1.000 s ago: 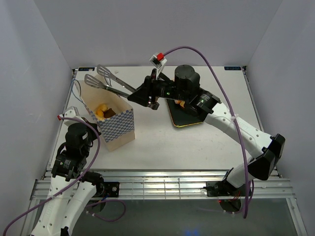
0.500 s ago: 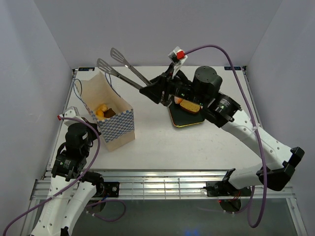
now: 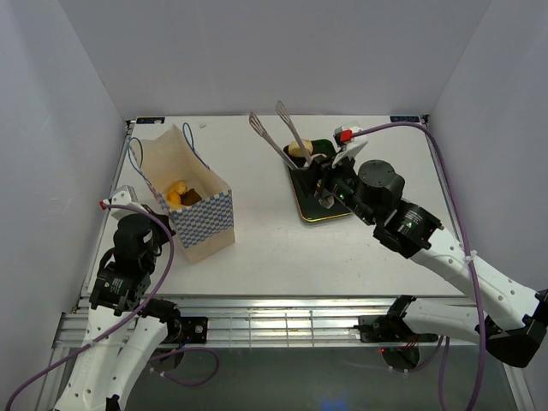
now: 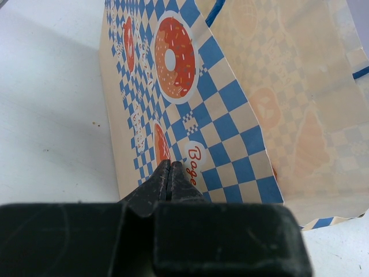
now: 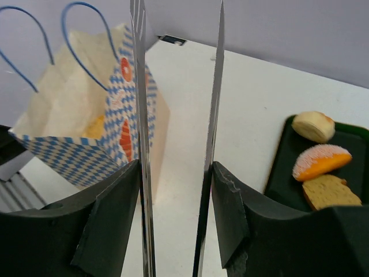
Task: Place the fake bread into the paper bag
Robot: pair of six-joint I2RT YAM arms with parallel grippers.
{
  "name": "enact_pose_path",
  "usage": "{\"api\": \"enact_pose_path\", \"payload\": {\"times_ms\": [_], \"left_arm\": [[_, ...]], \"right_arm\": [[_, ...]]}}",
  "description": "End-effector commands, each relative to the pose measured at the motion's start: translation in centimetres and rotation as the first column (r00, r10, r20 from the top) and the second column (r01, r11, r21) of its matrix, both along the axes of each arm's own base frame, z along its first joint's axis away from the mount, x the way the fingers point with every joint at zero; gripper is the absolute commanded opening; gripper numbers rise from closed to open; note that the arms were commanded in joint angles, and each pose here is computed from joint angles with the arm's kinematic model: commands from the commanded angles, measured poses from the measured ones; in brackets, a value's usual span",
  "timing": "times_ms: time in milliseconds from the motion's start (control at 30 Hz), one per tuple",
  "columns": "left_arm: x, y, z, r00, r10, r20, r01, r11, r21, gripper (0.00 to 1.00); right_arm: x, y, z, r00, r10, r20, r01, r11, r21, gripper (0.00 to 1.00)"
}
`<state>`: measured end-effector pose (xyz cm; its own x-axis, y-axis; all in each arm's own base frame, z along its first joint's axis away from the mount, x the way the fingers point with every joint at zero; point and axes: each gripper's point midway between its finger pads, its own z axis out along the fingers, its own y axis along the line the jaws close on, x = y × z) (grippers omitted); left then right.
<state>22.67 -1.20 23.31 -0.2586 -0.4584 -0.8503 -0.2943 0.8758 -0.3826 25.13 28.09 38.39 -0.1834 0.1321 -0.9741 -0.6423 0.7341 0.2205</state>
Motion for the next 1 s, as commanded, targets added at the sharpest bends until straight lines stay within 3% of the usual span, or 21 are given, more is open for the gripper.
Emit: {"api": "enact_pose_path", "payload": {"times_ms": [0, 200, 433, 567, 767, 967], "left_arm": [[0.2, 0.0, 0.0, 1.0, 0.0, 0.006, 0.0, 1.0, 0.001, 0.0], [0.3, 0.0, -0.1, 1.0, -0.004, 0.001, 0.004, 1.0, 0.003, 0.0], [0.3, -0.1, -0.2, 1.0, -0.006, -0.003, 0.006, 1.0, 0.005, 0.0], [0.3, 0.0, -0.1, 1.0, -0.004, -0.002, 0.004, 1.0, 0.005, 0.0], [0.2, 0.0, 0.0, 1.0, -0.003, 0.006, 0.003, 1.0, 0.004, 0.0], [0.3, 0.0, -0.1, 1.0, -0.006, 0.001, 0.006, 1.0, 0.005, 0.0]], "right_arm": [[1.4, -4.2, 0.4, 0.978, -0.208, 0.029, 0.207, 0.978, 0.02, 0.57], [2.8, -8.9, -4.5, 0.911, -0.408, -0.05, 0.404, 0.911, -0.083, 0.57], [4.3, -14.4, -10.3, 0.84, -0.516, -0.167, 0.506, 0.857, -0.101, 0.58], [5.1, -18.4, -14.1, 0.762, -0.606, -0.228, 0.589, 0.795, -0.142, 0.59], [5.7, -22.2, -19.9, 0.664, -0.653, -0.365, 0.632, 0.751, -0.193, 0.59], [6.0, -23.6, -23.5, 0.616, -0.657, -0.434, 0.631, 0.742, -0.229, 0.59]]}}
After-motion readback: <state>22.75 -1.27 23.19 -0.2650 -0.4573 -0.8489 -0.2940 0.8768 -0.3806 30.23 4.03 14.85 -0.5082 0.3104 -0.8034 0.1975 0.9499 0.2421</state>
